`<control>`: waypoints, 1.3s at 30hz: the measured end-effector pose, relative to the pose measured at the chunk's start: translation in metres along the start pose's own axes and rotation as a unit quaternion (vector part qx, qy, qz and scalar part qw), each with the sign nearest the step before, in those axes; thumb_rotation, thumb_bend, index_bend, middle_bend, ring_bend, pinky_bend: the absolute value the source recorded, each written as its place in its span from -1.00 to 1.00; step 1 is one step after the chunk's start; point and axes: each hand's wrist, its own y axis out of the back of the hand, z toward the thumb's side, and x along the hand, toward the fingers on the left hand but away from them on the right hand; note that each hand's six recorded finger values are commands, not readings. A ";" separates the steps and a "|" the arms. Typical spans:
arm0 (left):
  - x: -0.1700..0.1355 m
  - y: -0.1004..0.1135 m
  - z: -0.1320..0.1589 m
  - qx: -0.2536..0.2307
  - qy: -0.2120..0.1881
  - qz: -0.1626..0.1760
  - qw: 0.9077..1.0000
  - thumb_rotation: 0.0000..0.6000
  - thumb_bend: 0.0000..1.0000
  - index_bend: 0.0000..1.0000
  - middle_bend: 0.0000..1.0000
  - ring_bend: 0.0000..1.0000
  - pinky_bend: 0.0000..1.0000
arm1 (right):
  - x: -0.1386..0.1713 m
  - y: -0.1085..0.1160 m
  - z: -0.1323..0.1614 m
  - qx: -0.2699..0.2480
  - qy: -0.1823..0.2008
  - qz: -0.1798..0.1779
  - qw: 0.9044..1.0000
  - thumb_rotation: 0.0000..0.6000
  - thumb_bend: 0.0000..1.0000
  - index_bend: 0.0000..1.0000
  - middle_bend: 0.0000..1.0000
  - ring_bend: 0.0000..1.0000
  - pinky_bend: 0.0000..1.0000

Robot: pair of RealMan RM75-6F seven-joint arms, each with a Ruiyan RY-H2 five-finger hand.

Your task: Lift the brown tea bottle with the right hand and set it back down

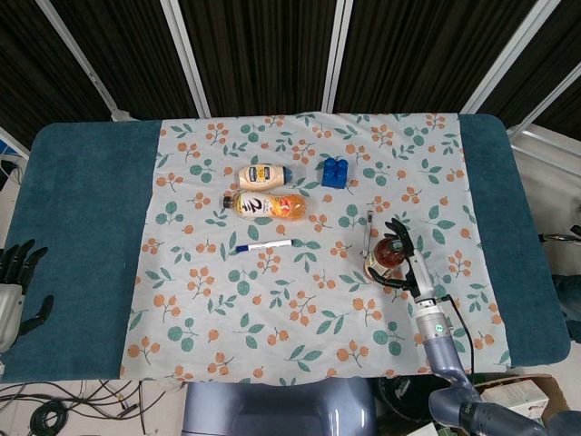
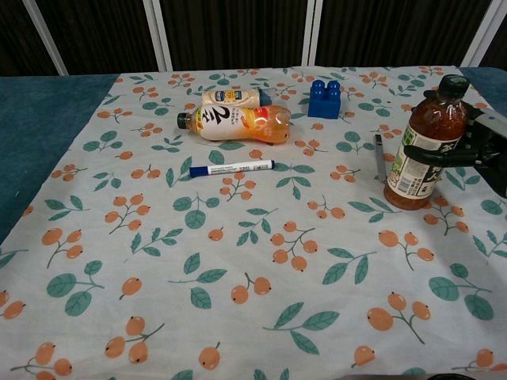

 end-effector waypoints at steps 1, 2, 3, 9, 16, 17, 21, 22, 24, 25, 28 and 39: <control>0.000 0.000 0.000 0.000 0.000 0.000 1.000 1.00 -0.21 -0.76 -0.95 -0.98 -0.93 | 0.000 0.000 0.000 0.000 0.001 -0.001 1.000 1.00 -0.72 -0.91 -0.85 -0.71 -0.63; 0.000 0.000 0.000 0.000 0.000 0.000 1.000 1.00 -0.21 -0.76 -0.95 -0.98 -0.93 | 0.000 0.000 0.001 0.001 0.002 -0.001 1.000 1.00 -0.72 -0.91 -0.85 -0.71 -0.63; 0.000 0.000 0.000 0.001 0.000 -0.001 1.000 1.00 -0.21 -0.76 -0.95 -0.98 -0.93 | 0.000 0.000 0.001 0.001 0.003 -0.001 1.000 1.00 -0.72 -0.91 -0.85 -0.71 -0.63; 0.000 -0.001 0.001 0.001 -0.001 -0.001 1.000 1.00 -0.21 -0.76 -0.95 -0.98 -0.93 | 0.000 0.001 0.002 0.001 0.003 -0.002 1.000 1.00 -0.72 -0.91 -0.85 -0.71 -0.63; 0.000 -0.001 0.000 0.001 0.000 -0.001 1.000 1.00 -0.21 -0.76 -0.95 -0.98 -0.93 | 0.000 0.001 0.001 0.000 0.002 0.000 1.000 1.00 -0.72 -0.91 -0.85 -0.71 -0.63; 0.001 0.000 0.000 0.001 0.000 -0.001 1.000 1.00 -0.21 -0.76 -0.95 -0.98 -0.93 | 0.000 0.001 0.001 -0.001 0.002 0.000 1.000 1.00 -0.72 -0.91 -0.85 -0.71 -0.63; 0.001 0.000 0.000 0.001 0.000 -0.001 1.000 1.00 -0.21 -0.76 -0.95 -0.98 -0.93 | 0.000 0.000 0.001 -0.001 0.002 0.000 1.000 1.00 -0.72 -0.91 -0.85 -0.71 -0.63; 0.001 0.000 0.000 0.001 0.000 -0.001 1.000 1.00 -0.21 -0.76 -0.95 -0.98 -0.93 | 0.000 0.000 0.002 -0.001 0.002 0.000 1.000 1.00 -0.72 -0.91 -0.85 -0.71 -0.63; 0.001 -0.001 0.000 0.001 0.000 -0.001 1.000 1.00 -0.21 -0.76 -0.95 -0.98 -0.93 | 0.000 0.000 0.001 0.000 0.002 0.000 1.000 1.00 -0.72 -0.91 -0.85 -0.71 -0.63; 0.001 -0.001 0.000 0.001 0.000 -0.001 1.000 1.00 -0.21 -0.76 -0.95 -0.98 -0.93 | 0.000 0.000 0.001 0.000 0.001 -0.001 1.000 1.00 -0.72 -0.91 -0.85 -0.71 -0.63; 0.001 -0.001 0.000 0.001 0.000 -0.002 1.000 1.00 -0.21 -0.76 -0.95 -0.98 -0.93 | 0.000 0.000 0.000 0.000 0.000 -0.002 1.000 1.00 -0.72 -0.91 -0.85 -0.70 -0.63; 0.001 -0.001 0.000 0.001 0.001 -0.003 1.000 1.00 -0.21 -0.76 -0.95 -0.98 -0.93 | -0.001 0.001 -0.007 0.007 -0.011 -0.013 1.000 1.00 -0.66 -0.57 -0.55 -0.38 -0.36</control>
